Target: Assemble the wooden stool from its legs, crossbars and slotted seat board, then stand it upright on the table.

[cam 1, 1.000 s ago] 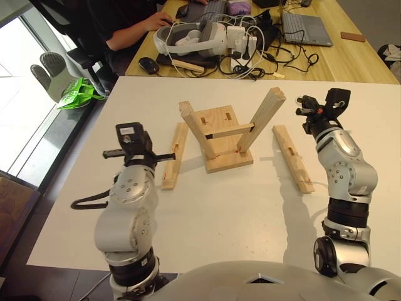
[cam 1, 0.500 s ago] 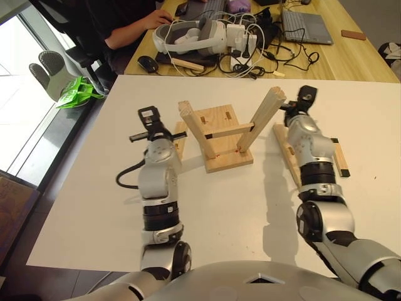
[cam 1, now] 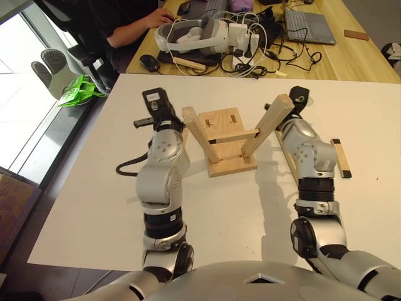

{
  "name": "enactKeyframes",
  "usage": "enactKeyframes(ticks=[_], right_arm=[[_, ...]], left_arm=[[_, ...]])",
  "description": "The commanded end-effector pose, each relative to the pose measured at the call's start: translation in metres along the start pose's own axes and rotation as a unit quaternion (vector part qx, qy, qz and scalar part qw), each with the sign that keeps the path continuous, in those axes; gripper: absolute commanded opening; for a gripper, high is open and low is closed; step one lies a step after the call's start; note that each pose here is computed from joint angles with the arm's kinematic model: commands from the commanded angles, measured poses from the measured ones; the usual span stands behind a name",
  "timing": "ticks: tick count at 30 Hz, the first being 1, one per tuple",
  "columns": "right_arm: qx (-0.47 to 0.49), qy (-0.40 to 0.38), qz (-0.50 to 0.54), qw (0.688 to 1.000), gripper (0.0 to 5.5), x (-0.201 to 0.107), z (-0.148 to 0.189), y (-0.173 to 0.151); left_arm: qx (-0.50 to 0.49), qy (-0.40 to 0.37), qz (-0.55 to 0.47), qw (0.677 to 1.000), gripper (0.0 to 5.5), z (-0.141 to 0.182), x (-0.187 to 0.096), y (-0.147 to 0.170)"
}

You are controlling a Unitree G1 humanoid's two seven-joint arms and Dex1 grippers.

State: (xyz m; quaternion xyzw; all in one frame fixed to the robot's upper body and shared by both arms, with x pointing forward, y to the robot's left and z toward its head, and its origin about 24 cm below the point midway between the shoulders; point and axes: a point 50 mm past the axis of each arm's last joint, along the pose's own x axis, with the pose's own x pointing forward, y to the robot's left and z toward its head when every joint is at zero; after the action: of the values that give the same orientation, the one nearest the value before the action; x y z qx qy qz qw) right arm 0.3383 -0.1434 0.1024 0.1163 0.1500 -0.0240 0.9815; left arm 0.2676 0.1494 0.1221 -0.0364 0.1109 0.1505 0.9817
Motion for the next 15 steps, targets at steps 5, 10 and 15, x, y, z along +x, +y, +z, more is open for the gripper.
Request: enactKeyframes(ticks=[5,10,15], right_arm=[[-0.047,-0.268,0.047,0.961,0.0,-0.043,0.117,-0.04],[-0.055,-0.266,0.111,0.956,0.0,-0.052,0.111,-0.027],[-0.042,-0.227,0.155,0.961,0.0,-0.058,0.082,-0.001]], left_arm=[[-0.028,-0.072,0.061,0.995,0.04,0.027,-0.002,0.042],[-0.097,-0.317,-0.077,0.94,0.04,0.157,-0.005,0.034],[-0.167,-0.273,-0.382,0.867,0.04,0.179,-0.024,-0.011]])
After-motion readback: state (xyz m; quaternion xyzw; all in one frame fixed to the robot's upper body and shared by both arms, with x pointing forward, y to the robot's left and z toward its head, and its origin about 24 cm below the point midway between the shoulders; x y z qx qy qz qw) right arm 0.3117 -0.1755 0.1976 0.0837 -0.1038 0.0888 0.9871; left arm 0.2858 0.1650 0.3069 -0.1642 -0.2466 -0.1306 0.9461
